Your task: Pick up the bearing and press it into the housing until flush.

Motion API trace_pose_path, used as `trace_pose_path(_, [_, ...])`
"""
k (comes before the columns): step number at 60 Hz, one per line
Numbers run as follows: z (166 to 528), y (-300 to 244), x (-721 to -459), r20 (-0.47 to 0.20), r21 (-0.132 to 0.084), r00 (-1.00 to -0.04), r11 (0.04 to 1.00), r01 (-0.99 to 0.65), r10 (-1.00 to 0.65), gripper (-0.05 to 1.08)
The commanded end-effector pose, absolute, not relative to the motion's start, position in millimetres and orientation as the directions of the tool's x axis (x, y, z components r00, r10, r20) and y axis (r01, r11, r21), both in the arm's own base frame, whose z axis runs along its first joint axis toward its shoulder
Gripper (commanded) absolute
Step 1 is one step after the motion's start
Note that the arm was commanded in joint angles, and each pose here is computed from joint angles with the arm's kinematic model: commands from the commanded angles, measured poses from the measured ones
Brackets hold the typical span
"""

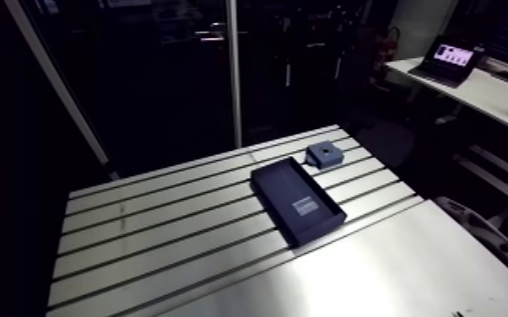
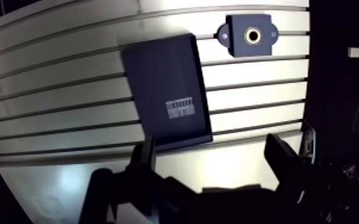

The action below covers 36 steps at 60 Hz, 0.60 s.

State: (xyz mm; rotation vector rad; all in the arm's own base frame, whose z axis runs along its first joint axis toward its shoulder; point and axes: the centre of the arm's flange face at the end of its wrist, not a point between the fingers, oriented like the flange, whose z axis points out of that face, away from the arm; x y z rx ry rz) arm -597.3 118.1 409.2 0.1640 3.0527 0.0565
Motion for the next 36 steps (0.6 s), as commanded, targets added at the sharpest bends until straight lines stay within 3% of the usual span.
trace_pose_path(1, [433.0, 10.9, -595.8, -0.044, 0.056, -0.997, 0.997, 0.056, 0.058, 0.0])
trace_pose_path(25, [462.5, -10.8, -582.9, -0.006, 0.053, -1.0, 0.998, 0.023, 0.023, 0.0])
trace_pose_path(36, [455.7, -30.9, -570.7, -0.025, 0.049, -1.0, 0.999, -0.011, -0.01, 0.0])
